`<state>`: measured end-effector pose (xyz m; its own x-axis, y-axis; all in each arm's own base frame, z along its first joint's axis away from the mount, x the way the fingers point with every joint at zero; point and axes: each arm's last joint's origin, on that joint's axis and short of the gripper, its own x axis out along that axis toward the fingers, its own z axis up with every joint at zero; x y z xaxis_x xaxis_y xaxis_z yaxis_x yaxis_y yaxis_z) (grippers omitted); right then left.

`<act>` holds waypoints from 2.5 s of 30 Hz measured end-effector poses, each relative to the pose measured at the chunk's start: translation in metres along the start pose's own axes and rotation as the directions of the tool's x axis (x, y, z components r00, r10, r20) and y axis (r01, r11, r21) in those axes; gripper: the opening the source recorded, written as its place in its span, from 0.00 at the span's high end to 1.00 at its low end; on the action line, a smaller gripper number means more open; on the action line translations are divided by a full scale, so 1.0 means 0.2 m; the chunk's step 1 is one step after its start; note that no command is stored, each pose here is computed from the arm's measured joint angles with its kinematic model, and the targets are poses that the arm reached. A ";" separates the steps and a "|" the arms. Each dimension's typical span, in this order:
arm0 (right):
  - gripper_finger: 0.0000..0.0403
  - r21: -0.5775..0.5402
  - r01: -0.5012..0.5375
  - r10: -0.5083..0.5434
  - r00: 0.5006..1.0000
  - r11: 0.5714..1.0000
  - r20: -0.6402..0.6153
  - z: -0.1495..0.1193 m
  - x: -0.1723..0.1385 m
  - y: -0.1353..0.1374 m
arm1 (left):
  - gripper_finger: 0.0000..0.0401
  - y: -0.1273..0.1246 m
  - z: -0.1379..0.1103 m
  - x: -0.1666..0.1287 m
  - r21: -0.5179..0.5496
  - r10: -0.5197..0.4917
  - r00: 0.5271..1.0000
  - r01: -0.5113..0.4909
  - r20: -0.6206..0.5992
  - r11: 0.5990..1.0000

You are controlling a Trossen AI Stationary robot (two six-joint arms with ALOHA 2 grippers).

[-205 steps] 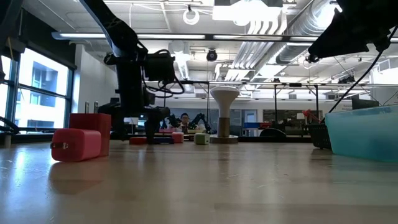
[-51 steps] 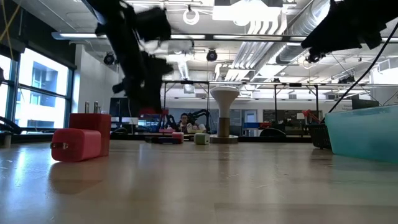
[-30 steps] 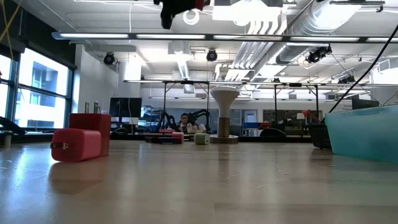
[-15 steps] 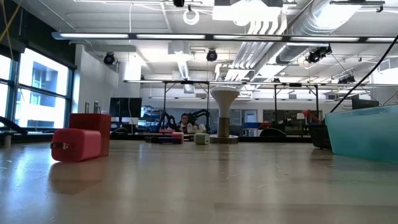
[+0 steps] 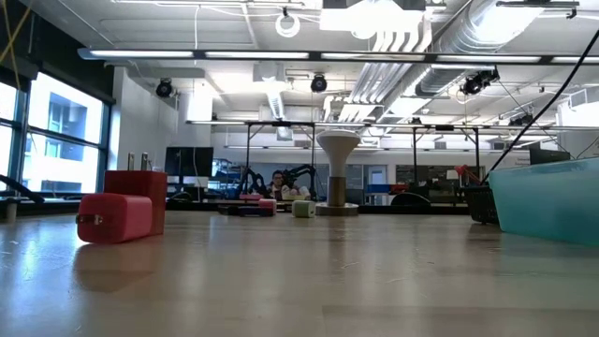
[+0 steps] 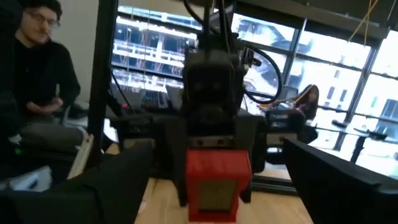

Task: Pick & Place Office items
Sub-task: Put the red digital clock into the black basket

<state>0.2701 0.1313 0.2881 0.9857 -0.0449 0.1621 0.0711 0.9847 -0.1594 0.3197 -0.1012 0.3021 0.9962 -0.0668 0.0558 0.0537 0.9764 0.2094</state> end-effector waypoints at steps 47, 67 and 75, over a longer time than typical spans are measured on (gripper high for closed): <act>0.13 -0.090 -0.153 0.160 0.985 0.984 0.070 -0.12 0.10 0.02 | 0.63 -0.04 -0.04 0.04 0.028 0.045 0.999 -0.046 0.020 0.999; 0.65 -0.092 -0.138 0.144 0.987 0.986 0.066 -0.12 0.11 0.00 | 0.63 -0.07 -0.03 0.03 0.038 0.027 0.999 -0.028 0.019 0.999; 0.65 -0.092 -0.128 0.134 0.990 0.987 0.053 -0.13 0.11 0.00 | 0.56 -0.07 -0.03 0.03 0.035 0.027 0.999 -0.028 0.020 0.999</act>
<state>0.2948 0.1257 0.2671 0.9770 0.0960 0.1905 -0.0424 0.9626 -0.2675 0.3252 -0.1138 0.2932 0.9958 -0.0440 0.0808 0.0233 0.9701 0.2416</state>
